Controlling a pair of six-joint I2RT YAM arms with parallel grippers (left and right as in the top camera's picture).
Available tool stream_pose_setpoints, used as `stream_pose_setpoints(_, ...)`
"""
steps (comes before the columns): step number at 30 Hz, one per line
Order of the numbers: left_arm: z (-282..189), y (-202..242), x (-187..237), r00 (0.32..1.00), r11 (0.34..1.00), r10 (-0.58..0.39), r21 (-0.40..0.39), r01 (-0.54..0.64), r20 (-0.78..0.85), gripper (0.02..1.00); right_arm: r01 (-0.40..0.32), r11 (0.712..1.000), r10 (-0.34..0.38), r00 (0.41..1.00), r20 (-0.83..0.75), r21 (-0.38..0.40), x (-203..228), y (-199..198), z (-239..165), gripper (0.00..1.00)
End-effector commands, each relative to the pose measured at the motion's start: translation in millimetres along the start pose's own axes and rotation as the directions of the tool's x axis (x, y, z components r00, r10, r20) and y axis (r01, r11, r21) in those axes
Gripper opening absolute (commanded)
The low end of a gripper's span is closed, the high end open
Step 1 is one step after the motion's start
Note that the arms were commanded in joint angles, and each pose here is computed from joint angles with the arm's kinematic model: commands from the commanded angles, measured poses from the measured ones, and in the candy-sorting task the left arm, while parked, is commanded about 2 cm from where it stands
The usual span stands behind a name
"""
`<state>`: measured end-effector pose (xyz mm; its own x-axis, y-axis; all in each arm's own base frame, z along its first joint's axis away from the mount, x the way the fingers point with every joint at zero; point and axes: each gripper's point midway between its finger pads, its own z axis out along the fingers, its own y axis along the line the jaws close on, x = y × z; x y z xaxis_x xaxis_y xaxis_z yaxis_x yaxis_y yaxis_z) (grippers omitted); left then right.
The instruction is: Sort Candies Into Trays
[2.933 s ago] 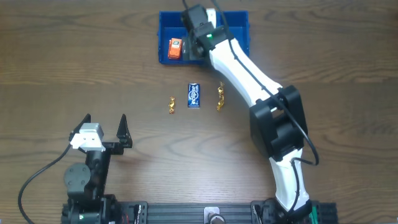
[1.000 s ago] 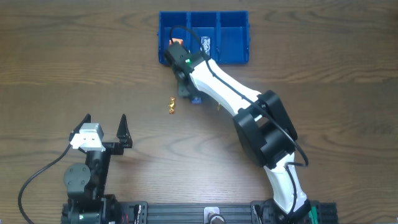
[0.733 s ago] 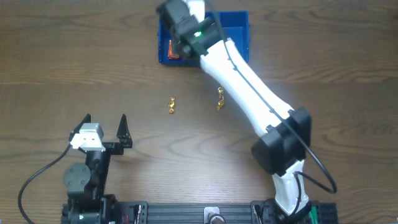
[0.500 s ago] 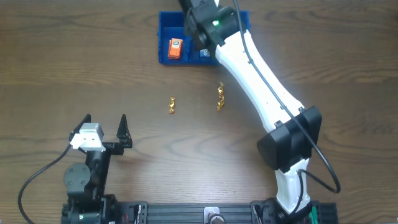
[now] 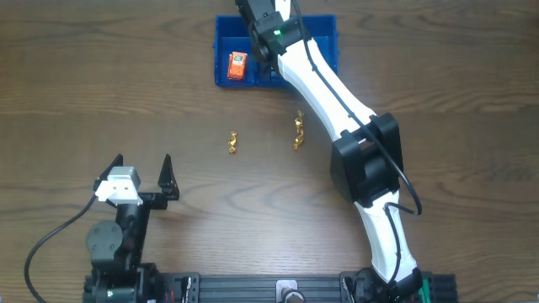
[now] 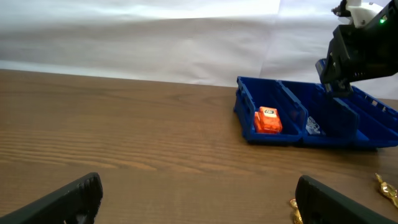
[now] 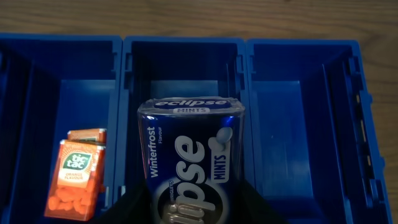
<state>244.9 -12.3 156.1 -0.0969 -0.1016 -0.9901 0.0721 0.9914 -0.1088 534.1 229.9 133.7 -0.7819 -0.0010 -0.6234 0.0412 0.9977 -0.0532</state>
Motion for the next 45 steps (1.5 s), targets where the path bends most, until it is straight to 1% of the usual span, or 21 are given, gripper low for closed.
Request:
stream_pose_setpoints(1, 0, -4, 17, 0.998, 0.999, -0.018, 0.031, 0.02, -0.058, 0.998, 0.0, 1.0, 0.0, 1.0, 0.008, 0.01, -5, -6, 1, 0.279)
stream_pose_setpoints(5, 0, -4, 17, 0.998, 0.999, -0.018, 0.031, 0.02, -0.058, 0.998, 0.0, 1.0, 0.0, 1.0, 0.008, 0.01, -5, -6, 1, 0.303)
stream_pose_setpoints(8, 0, -4, 17, 0.998, 0.999, -0.018, 0.03, 0.02, -0.058, 0.998, 0.0, 1.0, 0.0, 1.0, 0.008, 0.01, -5, -6, 1, 0.413)
stream_pose_setpoints(11, 0, -4, 17, 0.998, 0.999, -0.018, 0.031, 0.02, -0.058, 0.998, 0.0, 1.0, 0.0, 1.0, 0.009, 0.01, -5, -6, 1, 0.693)
stream_pose_setpoints(13, 0, -4, 17, 0.998, 0.999, -0.018, 0.031, 0.02, -0.058, 0.998, 0.0, 1.0, 0.0, 1.0, 0.009, 0.01, -5, -6, 1, 0.792)
stream_pose_setpoints(14, 0, -4, 17, 0.998, 0.999, -0.018, 0.031, 0.02, -0.058, 0.998, 0.0, 1.0, 0.0, 1.0, 0.008, 0.01, -5, -6, 1, 0.812)
stream_pose_setpoints(21, 0, -4, 17, 0.998, 0.999, -0.018, 0.031, 0.02, -0.058, 0.998, 0.006, 1.0, -0.006, 1.0, 0.0, 0.011, -3, -6, -2, 0.855)
stream_pose_setpoints(23, 0, -4, 17, 0.998, 0.999, -0.018, 0.031, 0.019, -0.058, 0.998, 0.023, 1.0, -0.023, 1.0, -0.006, 0.004, -1, 0, -14, 0.864)
stream_pose_setpoints(25, 0, -4, 17, 0.998, 0.999, -0.018, 0.031, 0.02, -0.058, 0.998, 0.034, 0.999, -0.034, 0.999, -0.021, -0.009, 6, 10, -35, 0.866)
stream_pose_setpoints(27, 0, -4, 17, 0.998, 0.999, -0.018, 0.03, 0.02, -0.058, 0.998, 0.036, 0.998, -0.04, 0.995, -0.088, -0.052, 26, 24, -57, 0.864)
stream_pose_setpoints(29, 0, -4, 17, 0.998, 0.999, -0.018, 0.03, 0.02, -0.058, 0.998, 0.044, 0.993, -0.066, 0.977, -0.202, -0.114, 61, 45, -80, 0.86)
stream_pose_setpoints(31, 0, -4, 17, 0.998, 0.999, -0.018, 0.03, 0.02, -0.058, 0.993, 0.04, 0.99, -0.077, 0.955, -0.287, -0.133, 90, 59, -92, 0.855)
stream_pose_setpoints(34, 0, -4, 17, 0.998, 0.999, -0.018, 0.031, 0.02, -0.058, 0.998, 0.057, 0.987, -0.103, 0.939, -0.329, -0.148, 119, 79, -99, 0.855)
stream_pose_setpoints(35, 0, -4, 17, 0.998, 0.999, -0.018, 0.031, 0.02, -0.058, 0.998, 0.074, 0.985, -0.123, 0.934, -0.336, -0.153, 128, 86, -100, 0.855)
stream_pose_setpoints(37, 0, -4, 17, 0.998, 0.999, -0.018, 0.031, 0.02, -0.058, 0.998, 0.086, 0.986, -0.134, 0.922, -0.363, -0.146, 148, 95, -99, 0.858)
stream_pose_setpoints(38, 0, -4, 17, 0.998, 0.999, -0.018, 0.031, 0.02, -0.058, 0.996, 0.086, 0.986, -0.135, 0.915, -0.381, -0.142, 158, 97, -98, 0.858)
stream_pose_setpoints(41, 0, -4, 17, 0.998, 0.999, -0.018, 0.031, 0.02, -0.058, 0.998, 0.09, 0.981, -0.154, 0.895, -0.418, -0.169, 182, 105, -86, 0.855)
stream_pose_setpoints(45, 0, -4, 17, 0.998, 0.999, -0.018, 0.03, 0.02, -0.058, 0.998, 0.086, 0.979, -0.159, 0.89, -0.427, -0.185, 202, 111, -65, 0.853)
